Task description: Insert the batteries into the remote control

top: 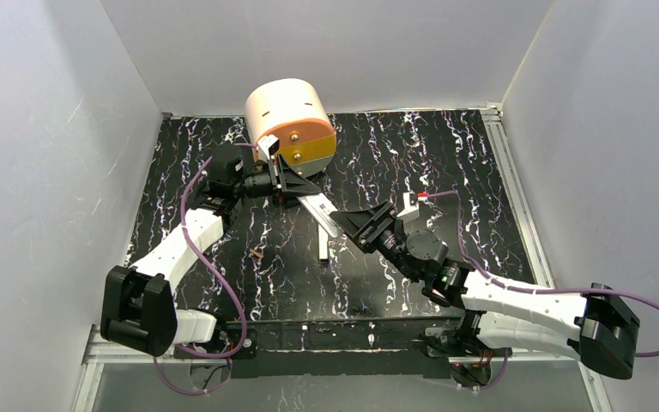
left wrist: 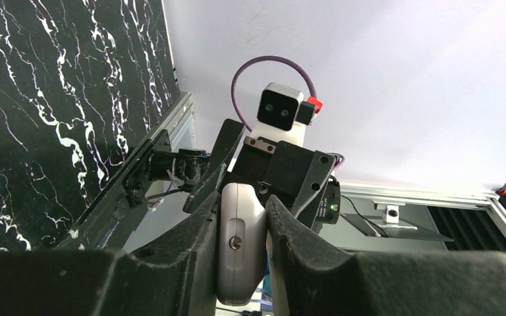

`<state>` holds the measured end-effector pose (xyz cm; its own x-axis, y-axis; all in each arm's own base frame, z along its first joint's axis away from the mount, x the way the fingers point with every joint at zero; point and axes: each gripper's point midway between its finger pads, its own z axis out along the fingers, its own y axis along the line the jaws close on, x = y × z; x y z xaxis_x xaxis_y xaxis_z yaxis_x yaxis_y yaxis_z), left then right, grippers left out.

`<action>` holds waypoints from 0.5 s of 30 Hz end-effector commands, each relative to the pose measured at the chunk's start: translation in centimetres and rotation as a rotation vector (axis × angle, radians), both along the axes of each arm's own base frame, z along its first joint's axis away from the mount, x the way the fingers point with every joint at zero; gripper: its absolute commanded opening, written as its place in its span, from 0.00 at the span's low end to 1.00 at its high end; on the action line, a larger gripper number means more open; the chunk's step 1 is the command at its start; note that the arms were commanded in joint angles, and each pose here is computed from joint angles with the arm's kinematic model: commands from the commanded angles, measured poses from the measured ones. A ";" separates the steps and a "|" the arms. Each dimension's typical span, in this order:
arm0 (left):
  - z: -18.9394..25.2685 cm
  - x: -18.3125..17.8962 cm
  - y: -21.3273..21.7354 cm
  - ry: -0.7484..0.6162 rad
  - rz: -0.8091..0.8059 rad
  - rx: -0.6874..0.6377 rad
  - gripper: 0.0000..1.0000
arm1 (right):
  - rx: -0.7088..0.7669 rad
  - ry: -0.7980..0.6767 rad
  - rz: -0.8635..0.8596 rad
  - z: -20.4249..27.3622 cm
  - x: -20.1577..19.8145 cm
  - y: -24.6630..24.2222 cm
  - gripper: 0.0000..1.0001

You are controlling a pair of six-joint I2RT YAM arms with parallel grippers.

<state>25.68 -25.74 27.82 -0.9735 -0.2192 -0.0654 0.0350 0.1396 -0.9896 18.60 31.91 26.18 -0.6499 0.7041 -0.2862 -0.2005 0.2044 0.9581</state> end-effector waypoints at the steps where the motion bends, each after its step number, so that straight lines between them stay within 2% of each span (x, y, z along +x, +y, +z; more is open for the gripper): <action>1: 2.0 -0.3 -0.1 -0.044 -0.033 -0.037 0.00 | 0.142 -0.042 0.010 3.7 0.1 -0.4 0.76; 10: 2.1 -0.4 -0.1 -0.042 -0.033 -0.053 0.00 | 0.147 0.018 0.059 2.5 0.8 0.3 0.57; 15: 2.0 -0.4 -0.1 -0.039 -0.026 -0.055 0.00 | 0.126 0.025 0.099 2.0 0.8 1.2 0.51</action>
